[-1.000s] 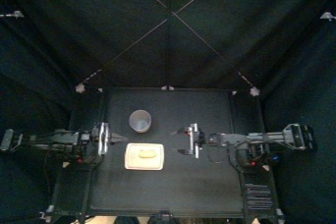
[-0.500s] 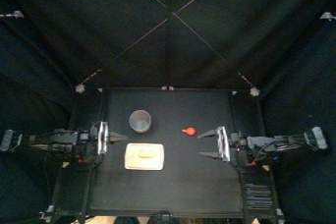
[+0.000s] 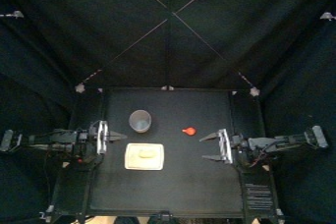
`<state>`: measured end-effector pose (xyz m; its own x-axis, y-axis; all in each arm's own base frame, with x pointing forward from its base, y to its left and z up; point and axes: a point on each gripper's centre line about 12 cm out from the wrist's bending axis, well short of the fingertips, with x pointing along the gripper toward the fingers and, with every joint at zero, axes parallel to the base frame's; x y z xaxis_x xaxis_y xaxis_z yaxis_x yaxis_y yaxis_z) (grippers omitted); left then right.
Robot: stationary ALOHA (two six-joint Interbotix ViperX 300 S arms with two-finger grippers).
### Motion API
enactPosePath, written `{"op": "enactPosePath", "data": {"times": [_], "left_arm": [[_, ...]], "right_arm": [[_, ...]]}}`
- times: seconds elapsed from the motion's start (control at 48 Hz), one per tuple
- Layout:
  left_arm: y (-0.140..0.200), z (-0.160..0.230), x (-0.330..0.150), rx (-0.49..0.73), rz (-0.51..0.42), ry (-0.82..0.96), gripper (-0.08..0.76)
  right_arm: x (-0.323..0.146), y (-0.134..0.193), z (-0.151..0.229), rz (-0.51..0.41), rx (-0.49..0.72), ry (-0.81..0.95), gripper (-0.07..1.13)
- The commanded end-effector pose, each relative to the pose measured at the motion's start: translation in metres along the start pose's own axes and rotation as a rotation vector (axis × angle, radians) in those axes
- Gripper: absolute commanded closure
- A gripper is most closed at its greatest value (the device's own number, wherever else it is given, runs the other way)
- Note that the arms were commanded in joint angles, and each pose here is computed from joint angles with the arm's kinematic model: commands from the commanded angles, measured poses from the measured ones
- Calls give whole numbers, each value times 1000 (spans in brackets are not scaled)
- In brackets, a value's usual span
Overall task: Pick the corn then place it on the pink plate
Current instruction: Drop corn on the pink plate and return to neutral
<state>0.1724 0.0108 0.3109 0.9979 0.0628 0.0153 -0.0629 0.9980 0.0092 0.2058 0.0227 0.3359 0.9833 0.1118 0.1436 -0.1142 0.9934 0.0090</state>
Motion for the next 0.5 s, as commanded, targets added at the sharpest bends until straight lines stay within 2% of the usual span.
{"op": "enactPosePath", "data": {"times": [0.021,0.5], "left_arm": [[1,14,0,3,5,-38,709],[2,11,0,-6,13,-31,709]], "right_arm": [[-1,1,3,3,3,-15,10],[-4,0,-2,2,0,-20,10]]}}
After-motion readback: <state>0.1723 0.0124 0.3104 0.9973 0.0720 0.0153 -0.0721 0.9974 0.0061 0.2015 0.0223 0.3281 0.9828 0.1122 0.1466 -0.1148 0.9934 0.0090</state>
